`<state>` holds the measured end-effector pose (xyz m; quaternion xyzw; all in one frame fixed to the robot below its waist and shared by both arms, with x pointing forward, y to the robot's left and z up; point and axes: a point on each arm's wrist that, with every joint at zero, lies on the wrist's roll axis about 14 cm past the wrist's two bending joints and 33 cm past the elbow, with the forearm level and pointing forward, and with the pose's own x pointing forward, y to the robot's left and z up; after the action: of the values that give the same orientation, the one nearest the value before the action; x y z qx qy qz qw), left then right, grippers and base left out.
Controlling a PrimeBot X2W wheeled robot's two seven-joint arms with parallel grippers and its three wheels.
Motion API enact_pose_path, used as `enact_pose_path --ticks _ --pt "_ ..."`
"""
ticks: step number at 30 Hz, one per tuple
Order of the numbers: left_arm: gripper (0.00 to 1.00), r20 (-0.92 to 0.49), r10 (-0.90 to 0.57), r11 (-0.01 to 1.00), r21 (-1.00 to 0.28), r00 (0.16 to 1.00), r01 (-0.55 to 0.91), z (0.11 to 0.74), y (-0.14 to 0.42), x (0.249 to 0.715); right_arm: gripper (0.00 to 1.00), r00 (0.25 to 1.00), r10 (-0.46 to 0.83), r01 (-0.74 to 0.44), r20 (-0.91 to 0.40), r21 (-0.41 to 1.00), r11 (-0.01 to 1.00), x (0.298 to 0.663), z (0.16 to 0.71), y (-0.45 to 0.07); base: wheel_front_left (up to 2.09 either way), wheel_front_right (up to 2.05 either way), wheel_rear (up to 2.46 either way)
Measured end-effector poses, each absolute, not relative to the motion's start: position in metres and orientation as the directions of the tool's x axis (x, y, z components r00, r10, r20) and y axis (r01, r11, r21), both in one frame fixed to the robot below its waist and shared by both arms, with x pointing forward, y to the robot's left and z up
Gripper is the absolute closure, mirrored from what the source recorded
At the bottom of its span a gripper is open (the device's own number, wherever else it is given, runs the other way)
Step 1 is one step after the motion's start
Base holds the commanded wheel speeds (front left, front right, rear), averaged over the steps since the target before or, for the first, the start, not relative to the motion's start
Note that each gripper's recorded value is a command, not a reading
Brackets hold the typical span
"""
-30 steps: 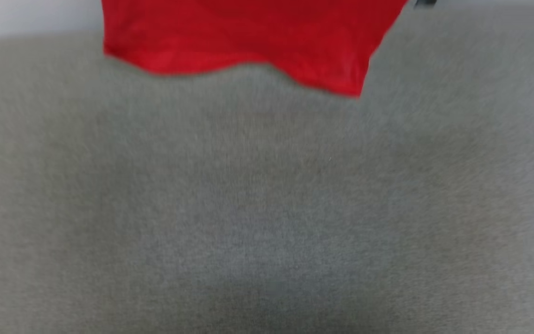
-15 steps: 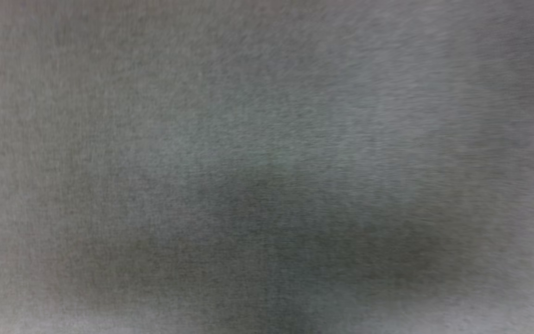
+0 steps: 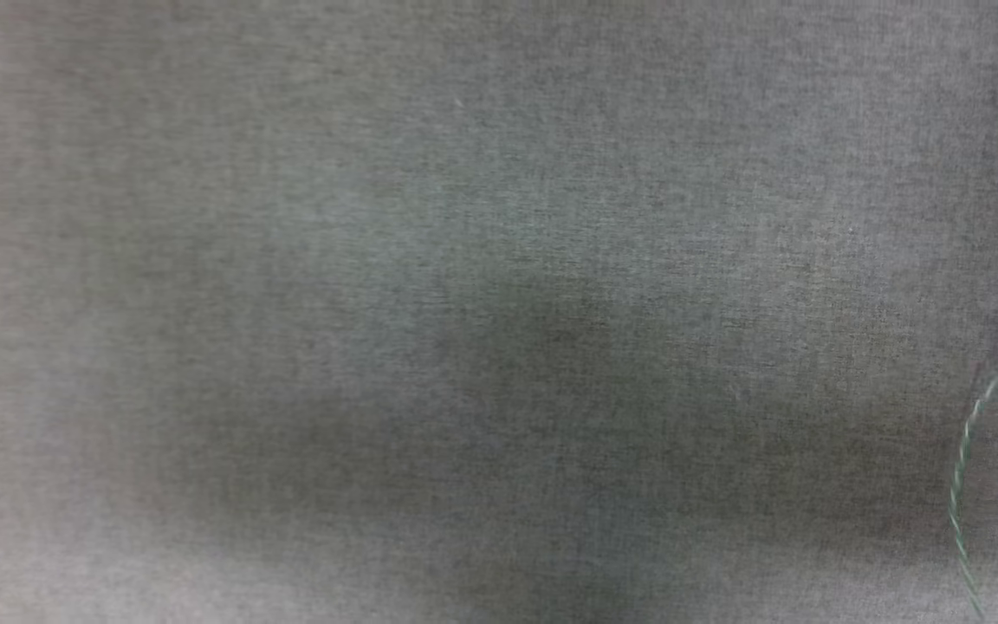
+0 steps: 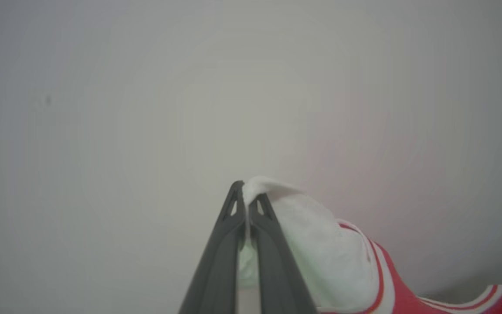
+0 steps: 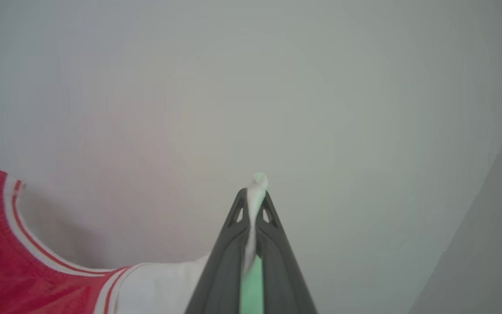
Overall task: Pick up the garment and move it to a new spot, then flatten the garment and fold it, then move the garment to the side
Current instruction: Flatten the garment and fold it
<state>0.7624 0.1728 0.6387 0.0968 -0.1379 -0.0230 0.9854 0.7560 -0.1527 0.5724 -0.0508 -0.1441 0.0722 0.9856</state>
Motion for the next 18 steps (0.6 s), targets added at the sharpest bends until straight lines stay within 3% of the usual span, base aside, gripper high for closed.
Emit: enact_pose_path --ticks 7,13,18 --pt "1.0 0.091 -0.064 0.984 0.169 0.994 0.048 0.58 0.191 0.731 1.0 0.966 0.19 -0.18 0.175 -0.072 0.981 0.733 0.55 -0.154 0.0 0.0 0.0" --pt "1.0 -0.044 -0.061 0.988 0.141 0.997 0.067 0.538 0.204 0.683 1.0 0.973 0.228 -0.227 0.036 -0.031 0.973 0.687 0.521 -0.164 0.0 0.0 0.0" --pt "1.0 -0.194 -0.052 0.991 0.114 0.98 0.075 0.49 0.216 0.63 1.0 0.961 0.251 -0.241 -0.116 0.088 0.966 0.634 0.49 -0.175 0.0 0.0 0.0"
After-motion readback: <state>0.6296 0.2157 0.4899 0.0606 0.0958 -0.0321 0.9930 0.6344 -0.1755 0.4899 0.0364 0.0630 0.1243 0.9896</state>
